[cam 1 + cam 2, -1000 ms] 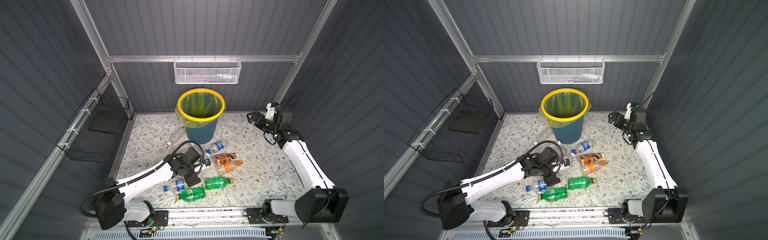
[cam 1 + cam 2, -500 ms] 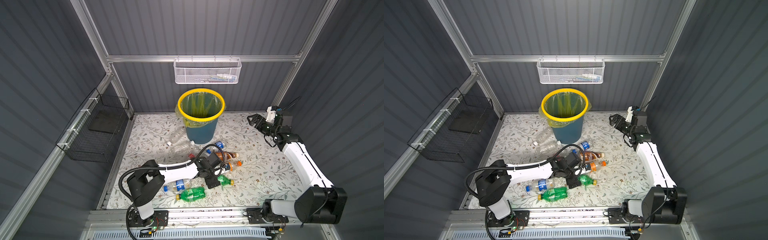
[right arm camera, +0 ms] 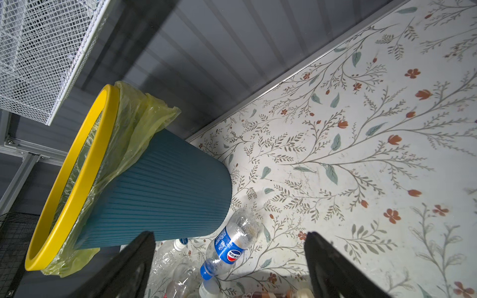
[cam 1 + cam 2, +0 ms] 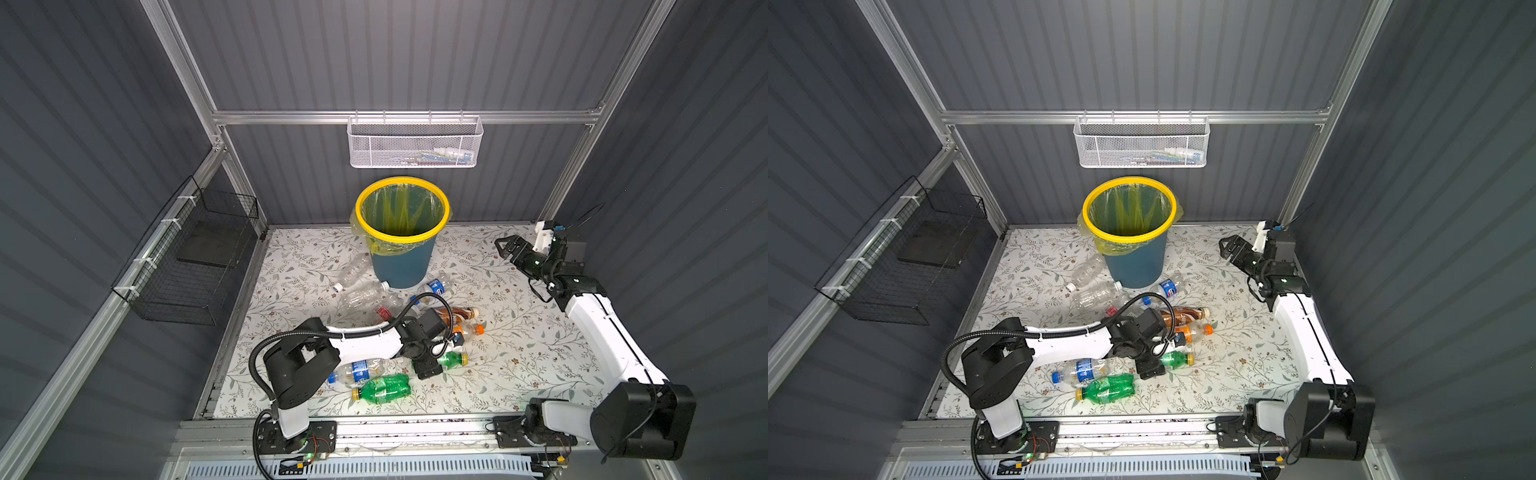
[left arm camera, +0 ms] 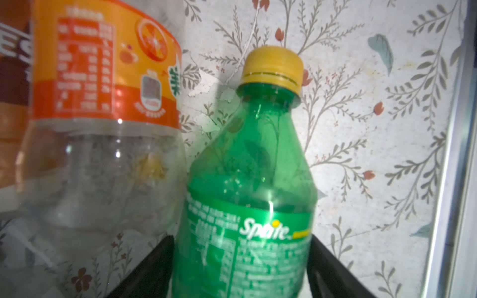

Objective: Throw the plastic bottles in the bin

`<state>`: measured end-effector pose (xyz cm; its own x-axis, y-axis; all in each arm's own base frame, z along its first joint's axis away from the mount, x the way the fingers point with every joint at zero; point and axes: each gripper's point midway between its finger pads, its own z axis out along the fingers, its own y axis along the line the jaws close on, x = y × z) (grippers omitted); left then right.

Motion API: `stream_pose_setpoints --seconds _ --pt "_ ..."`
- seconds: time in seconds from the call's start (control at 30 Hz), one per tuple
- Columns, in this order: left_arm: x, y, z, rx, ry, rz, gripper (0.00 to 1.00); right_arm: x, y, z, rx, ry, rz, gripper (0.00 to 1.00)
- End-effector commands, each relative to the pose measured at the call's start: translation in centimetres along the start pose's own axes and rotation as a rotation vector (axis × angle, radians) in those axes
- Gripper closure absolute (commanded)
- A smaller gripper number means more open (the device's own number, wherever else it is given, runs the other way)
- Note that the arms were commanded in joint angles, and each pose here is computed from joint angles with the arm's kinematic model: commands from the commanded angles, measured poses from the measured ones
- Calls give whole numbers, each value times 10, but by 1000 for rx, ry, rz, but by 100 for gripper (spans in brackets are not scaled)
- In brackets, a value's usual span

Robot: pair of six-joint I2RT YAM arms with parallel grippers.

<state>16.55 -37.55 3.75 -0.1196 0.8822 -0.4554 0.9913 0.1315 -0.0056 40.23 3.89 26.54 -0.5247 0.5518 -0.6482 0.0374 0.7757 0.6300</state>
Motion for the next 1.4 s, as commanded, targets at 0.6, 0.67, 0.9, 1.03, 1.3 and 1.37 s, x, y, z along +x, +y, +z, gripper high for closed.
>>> stream_pose_setpoints --seconds 0.6,0.67,0.9,1.03,1.3,1.37 --pt "-8 -4 -70 -102 -141 -5 45 20 -16 -4 54 53 19 10" --pt "-16 0 -87 -141 -188 1 45 21 -17 -4 57 56 21 10" --pt "-62 43 -166 -433 -431 -61 46 20 -17 -3 55 52 36 10" --pt "-81 64 -237 -633 -629 -104 45 20 -15 -7 50 47 25 11" --pt "-91 70 -422 -1095 -974 18 44 15 -17 -14 75 11 0 11" --pt "-96 65 -465 -1201 -1058 61 44 15 -16 -14 64 3 8 11"
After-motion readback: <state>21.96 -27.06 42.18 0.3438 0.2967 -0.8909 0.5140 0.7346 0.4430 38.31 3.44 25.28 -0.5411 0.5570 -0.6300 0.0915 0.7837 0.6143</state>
